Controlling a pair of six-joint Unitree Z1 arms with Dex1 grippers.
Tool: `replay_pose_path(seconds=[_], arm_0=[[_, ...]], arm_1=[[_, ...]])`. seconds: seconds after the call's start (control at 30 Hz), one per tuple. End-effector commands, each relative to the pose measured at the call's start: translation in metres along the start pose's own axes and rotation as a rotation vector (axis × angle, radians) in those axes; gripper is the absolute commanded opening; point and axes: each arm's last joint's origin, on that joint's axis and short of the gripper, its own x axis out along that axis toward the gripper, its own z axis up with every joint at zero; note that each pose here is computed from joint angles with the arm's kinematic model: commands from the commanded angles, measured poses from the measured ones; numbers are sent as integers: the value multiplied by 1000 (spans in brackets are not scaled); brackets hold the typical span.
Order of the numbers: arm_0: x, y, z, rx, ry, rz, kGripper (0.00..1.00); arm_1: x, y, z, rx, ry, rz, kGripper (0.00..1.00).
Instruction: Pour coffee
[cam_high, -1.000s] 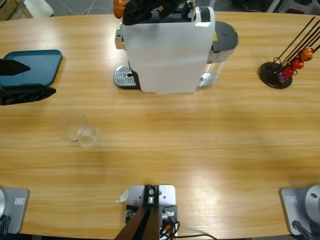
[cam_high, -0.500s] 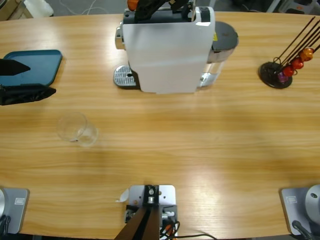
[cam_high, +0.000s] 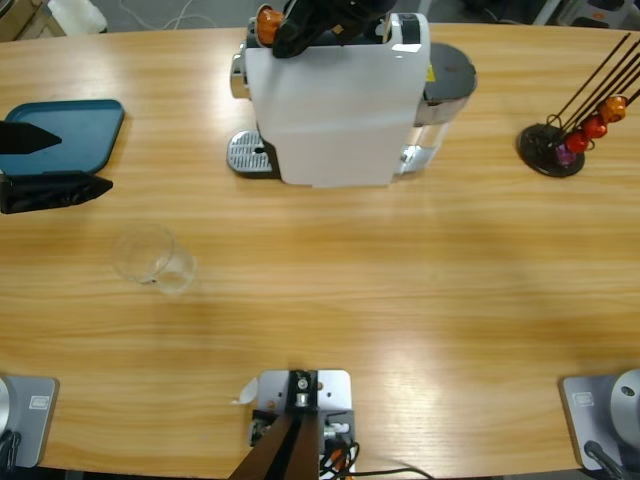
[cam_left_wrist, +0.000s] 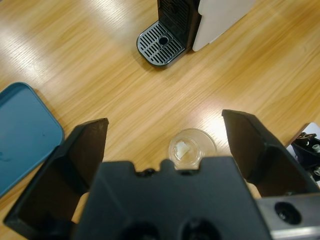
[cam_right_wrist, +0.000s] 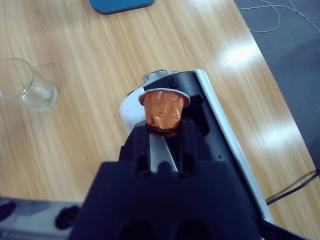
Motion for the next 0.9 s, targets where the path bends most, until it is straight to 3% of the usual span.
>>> replay_pose_path(seconds=[0.03, 0.37, 0.4, 0.53, 0.63, 0.8, 0.87, 0.9], arm_0=[[7, 2, -14, 0, 53, 10, 995], [7, 2, -13, -1, 52, 10, 996], [7, 2, -13, -1, 52, 10, 995], [7, 2, -13, -1, 51, 10, 996], [8, 2, -11, -1, 47, 8, 996], [9, 2, -10, -1, 44, 8, 995], [8, 2, -10, -1, 42, 8, 993], [8, 2, -9, -1, 40, 8, 995]], arm_1=[[30, -8, -21, 21, 104, -8, 121], [28, -13, -25, 28, 114, -24, 130], [28, -13, -25, 29, 117, -26, 175], [25, -13, -28, 31, 139, -50, 640], [20, -12, -28, 30, 144, -72, 831], [10, -12, -26, 27, 127, -85, 865], [1, -8, -20, 21, 103, -84, 846], [-6, -3, -14, 11, 74, -74, 783]])
